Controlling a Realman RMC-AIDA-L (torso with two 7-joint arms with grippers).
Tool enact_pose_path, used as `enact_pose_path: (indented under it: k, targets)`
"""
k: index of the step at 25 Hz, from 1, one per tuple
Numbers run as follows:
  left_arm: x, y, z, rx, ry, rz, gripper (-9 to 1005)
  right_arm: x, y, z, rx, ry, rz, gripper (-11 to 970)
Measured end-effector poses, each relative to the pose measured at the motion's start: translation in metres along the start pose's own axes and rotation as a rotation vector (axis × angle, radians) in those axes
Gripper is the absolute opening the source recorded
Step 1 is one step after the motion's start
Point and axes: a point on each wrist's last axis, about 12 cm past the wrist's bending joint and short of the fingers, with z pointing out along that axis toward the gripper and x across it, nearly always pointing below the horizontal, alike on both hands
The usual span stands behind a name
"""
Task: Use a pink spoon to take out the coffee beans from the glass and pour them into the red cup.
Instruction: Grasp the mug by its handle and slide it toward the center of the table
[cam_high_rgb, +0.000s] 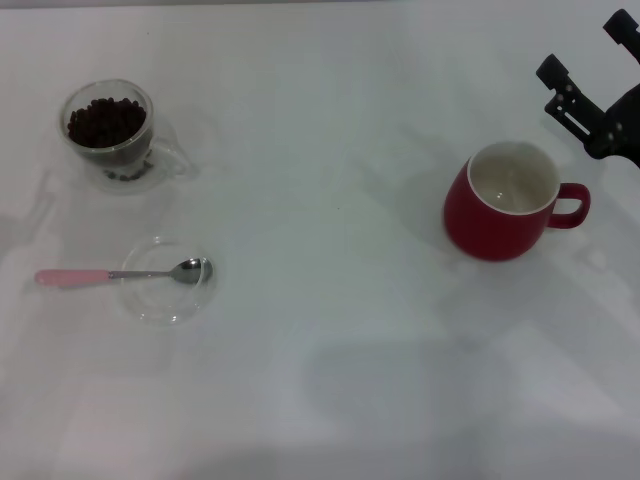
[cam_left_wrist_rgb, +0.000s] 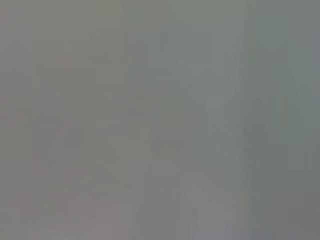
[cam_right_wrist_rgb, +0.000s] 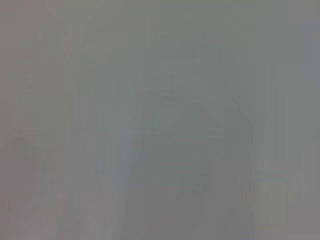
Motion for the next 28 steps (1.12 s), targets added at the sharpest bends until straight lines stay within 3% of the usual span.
enact_pose_path:
  k: [9, 18, 22, 28]
  targets:
    - [0.001, -0.001, -0.001, -0.009, 0.005, -0.002, 888, 0.000, 0.000, 0.010, -0.006, -0.001, -0.023, 851]
    - [0.000, -0.001, -0.010, -0.026, -0.012, -0.006, 887, 0.002, 0.000, -0.002, 0.020, 0.012, -0.013, 845]
    - [0.002, -0.001, -0.012, -0.036, 0.000, -0.009, 887, 0.007, 0.000, -0.018, 0.048, 0.056, -0.006, 842]
    - [0.002, 0.001, -0.015, -0.050, 0.005, -0.010, 888, 0.006, 0.003, -0.063, 0.098, 0.093, 0.010, 838]
